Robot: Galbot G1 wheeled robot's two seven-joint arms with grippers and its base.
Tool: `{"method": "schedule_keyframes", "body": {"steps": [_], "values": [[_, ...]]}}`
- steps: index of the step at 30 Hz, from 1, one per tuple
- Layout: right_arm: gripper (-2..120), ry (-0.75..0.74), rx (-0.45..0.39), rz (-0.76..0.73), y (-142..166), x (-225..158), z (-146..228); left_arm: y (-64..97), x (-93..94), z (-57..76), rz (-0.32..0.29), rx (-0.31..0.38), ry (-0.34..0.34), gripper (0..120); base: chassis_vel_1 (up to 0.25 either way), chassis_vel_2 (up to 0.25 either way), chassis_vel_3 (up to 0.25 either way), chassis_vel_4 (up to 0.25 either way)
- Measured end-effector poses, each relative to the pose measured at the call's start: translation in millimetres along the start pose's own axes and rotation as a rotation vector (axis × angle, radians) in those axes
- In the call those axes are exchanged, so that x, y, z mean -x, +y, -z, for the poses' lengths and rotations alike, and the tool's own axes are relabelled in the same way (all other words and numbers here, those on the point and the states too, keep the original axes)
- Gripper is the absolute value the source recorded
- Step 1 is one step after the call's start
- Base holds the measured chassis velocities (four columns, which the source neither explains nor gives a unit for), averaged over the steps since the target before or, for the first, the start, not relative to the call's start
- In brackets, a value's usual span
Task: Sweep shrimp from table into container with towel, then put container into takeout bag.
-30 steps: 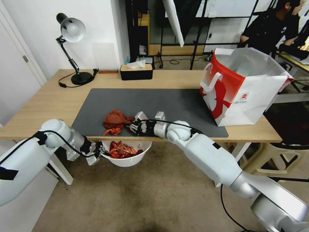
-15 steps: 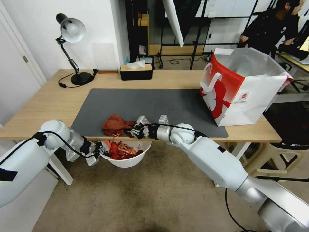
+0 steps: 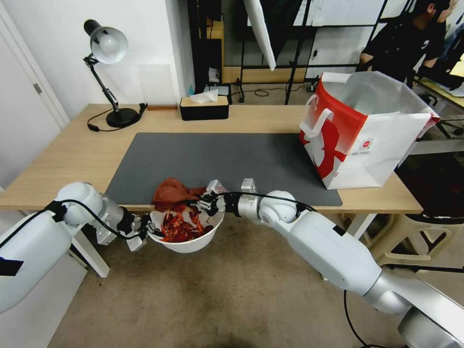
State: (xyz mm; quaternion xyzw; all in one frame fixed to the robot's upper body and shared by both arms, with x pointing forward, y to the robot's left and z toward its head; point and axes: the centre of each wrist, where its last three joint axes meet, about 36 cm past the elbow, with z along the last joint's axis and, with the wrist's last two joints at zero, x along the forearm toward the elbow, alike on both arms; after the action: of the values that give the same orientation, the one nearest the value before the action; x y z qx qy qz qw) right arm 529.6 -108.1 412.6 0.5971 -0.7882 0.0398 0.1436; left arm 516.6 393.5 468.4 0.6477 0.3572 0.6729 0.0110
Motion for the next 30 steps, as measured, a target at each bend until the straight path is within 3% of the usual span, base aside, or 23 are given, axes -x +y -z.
{"method": "schedule_keyframes", "body": {"steps": [9, 20, 25, 30], "values": [[7, -0.040, 0.033, -0.005, 9, -7, 3, 1.0, 0.1, 0.7, 0.000, 0.004, 0.001, 0, 0.000, 0.000, 0.000, 0.000], [7, -0.213, 0.131, -0.126, 4, -31, 28, 0.7, 5.2, 4.3, -0.001, 0.010, -0.002, 0, 0.000, 0.000, 0.000, 0.000], [7, -0.280, 0.208, -0.293, 9, -44, 45, 1.4, 8.1, 6.2, 0.002, 0.014, -0.004, 0, 0.000, 0.000, 0.000, 0.000], [7, -0.195, 0.272, -0.675, 21, -58, 66, 2.2, 11.3, 9.1, 0.002, 0.021, -0.007, 0, 0.000, 0.000, 0.000, 0.000]]}}
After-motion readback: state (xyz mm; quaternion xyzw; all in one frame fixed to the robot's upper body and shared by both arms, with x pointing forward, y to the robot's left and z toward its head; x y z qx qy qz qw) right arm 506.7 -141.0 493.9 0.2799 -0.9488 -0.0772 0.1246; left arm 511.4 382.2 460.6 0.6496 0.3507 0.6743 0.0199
